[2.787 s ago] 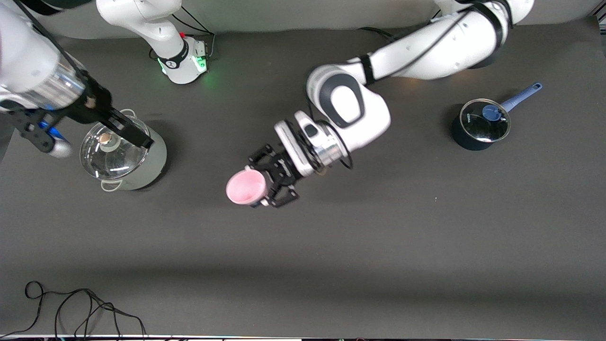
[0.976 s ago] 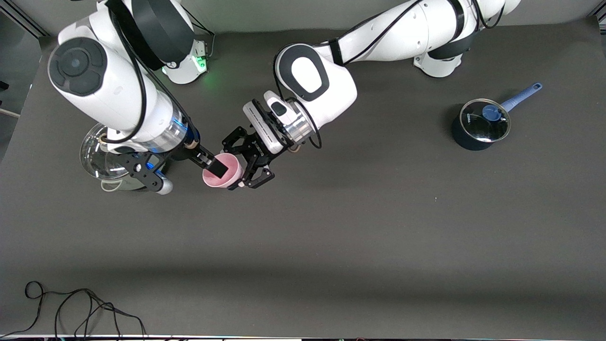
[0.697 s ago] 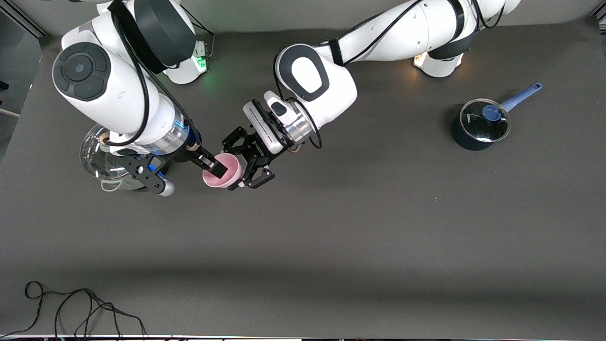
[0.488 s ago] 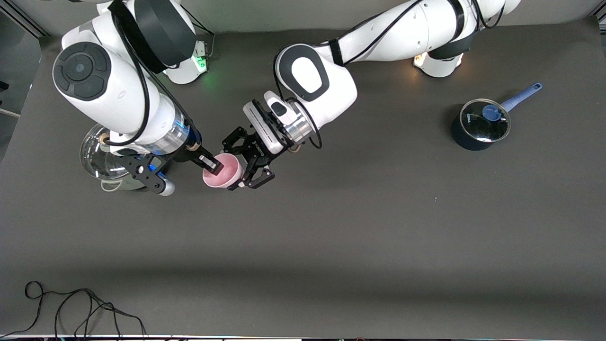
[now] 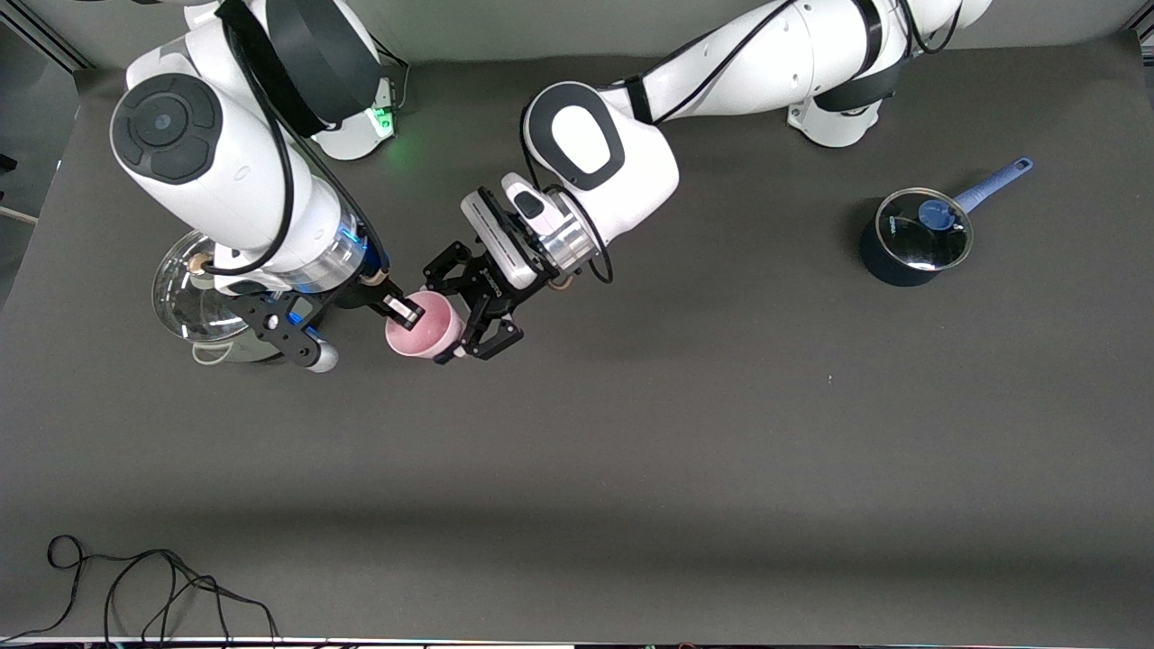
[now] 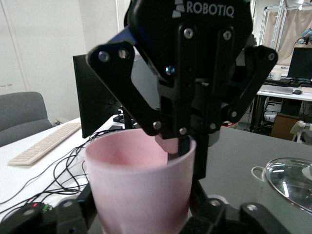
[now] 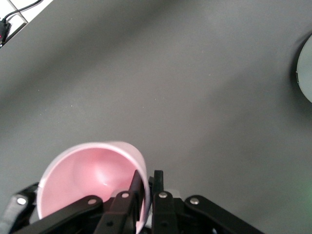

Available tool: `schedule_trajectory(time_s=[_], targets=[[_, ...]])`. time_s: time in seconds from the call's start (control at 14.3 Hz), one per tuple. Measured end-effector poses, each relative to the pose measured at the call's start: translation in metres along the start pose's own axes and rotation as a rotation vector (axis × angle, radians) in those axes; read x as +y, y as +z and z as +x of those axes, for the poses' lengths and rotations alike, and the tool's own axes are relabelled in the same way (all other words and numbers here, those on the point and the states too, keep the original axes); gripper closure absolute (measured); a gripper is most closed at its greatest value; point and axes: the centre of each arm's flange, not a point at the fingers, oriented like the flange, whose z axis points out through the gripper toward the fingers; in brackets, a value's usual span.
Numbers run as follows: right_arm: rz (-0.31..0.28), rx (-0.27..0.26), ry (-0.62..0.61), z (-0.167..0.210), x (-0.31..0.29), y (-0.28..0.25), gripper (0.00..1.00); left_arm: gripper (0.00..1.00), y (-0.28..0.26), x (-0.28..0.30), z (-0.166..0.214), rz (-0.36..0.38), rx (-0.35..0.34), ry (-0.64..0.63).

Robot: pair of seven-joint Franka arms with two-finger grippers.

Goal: Transfer pink cup from left to right arm
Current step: 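Close the right gripper on the cup rim beside the left gripper, then open the left gripper and withdraw it while the right gripper holds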

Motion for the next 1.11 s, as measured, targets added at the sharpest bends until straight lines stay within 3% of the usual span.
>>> schedule_trajectory(time_s=[0.07,0.14,0.77,1.11], targets=[[0.0,0.0,-0.002,-0.002,-0.001,0.0,0.89,0.04,0.0,-0.003,0.0,0.006,0.0,0.005],[0.002,0.001,-0.005,-0.003,-0.002,0.0,0.89,0.0,0.0,-0.004,0.0,0.009,0.0,0.005],[0.031,0.023,-0.009,-0.001,-0.011,0.005,0.91,0.0,-0.001,-0.019,-0.003,0.021,0.002,0.077],[0.073,0.087,-0.005,0.008,-0.022,0.006,0.91,0.0,-0.002,-0.064,-0.019,-0.053,0.024,0.208]])
